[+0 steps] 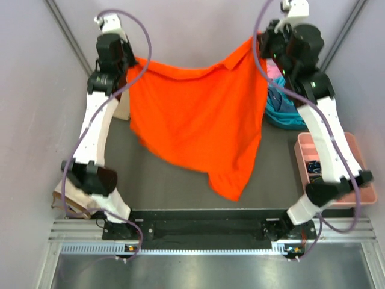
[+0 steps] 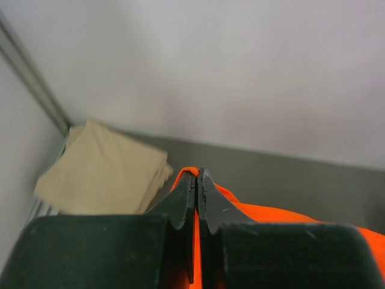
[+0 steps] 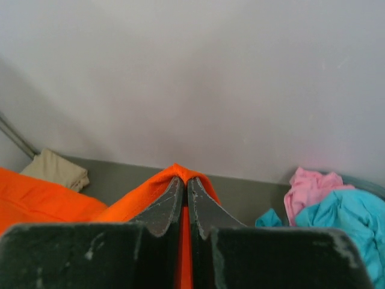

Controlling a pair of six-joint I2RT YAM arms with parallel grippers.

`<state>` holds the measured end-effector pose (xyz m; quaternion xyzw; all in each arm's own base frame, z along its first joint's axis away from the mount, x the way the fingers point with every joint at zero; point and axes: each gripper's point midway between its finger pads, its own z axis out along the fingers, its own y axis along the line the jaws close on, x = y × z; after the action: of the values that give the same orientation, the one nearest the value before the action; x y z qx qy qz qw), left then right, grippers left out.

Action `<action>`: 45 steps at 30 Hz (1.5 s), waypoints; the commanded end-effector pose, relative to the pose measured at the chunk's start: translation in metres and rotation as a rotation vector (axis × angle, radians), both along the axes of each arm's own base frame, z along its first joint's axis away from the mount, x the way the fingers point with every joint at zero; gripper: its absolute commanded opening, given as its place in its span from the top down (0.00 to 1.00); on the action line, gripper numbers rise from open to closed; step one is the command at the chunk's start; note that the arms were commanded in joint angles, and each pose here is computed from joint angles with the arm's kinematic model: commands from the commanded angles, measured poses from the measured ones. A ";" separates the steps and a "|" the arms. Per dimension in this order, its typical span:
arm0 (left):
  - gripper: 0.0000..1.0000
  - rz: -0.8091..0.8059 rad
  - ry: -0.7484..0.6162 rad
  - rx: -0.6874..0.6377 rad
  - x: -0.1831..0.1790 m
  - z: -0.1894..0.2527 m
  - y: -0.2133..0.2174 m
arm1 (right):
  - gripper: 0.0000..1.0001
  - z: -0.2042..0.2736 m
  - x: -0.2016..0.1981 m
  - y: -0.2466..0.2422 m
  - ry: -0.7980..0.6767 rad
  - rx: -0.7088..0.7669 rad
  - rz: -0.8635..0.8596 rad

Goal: Fold and stack the t-shirts
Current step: Flatten out the tshirt

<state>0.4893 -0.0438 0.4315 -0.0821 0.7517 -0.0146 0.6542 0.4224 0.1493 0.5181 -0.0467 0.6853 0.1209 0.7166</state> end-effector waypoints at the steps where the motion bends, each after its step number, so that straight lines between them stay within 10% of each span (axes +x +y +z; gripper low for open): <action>1: 1.00 -0.039 -0.259 -0.084 0.037 0.090 0.009 | 1.00 0.116 -0.009 -0.006 -0.290 0.097 0.069; 10: 1.00 -0.104 -0.341 -0.177 -0.041 0.128 0.006 | 1.00 0.102 -0.061 0.007 -0.258 0.148 0.233; 28: 1.00 0.094 0.369 -0.346 -0.182 -0.281 0.020 | 1.00 -0.341 -0.174 0.037 0.690 0.177 0.318; 45: 1.00 0.365 0.595 -0.255 -0.206 -0.347 0.058 | 1.00 -0.397 -0.218 0.008 0.900 0.163 0.183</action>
<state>0.2740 0.0048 0.0775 -0.2756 0.8832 0.0109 0.3794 0.2113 0.1614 0.1296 -0.0133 0.8985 0.2582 0.3546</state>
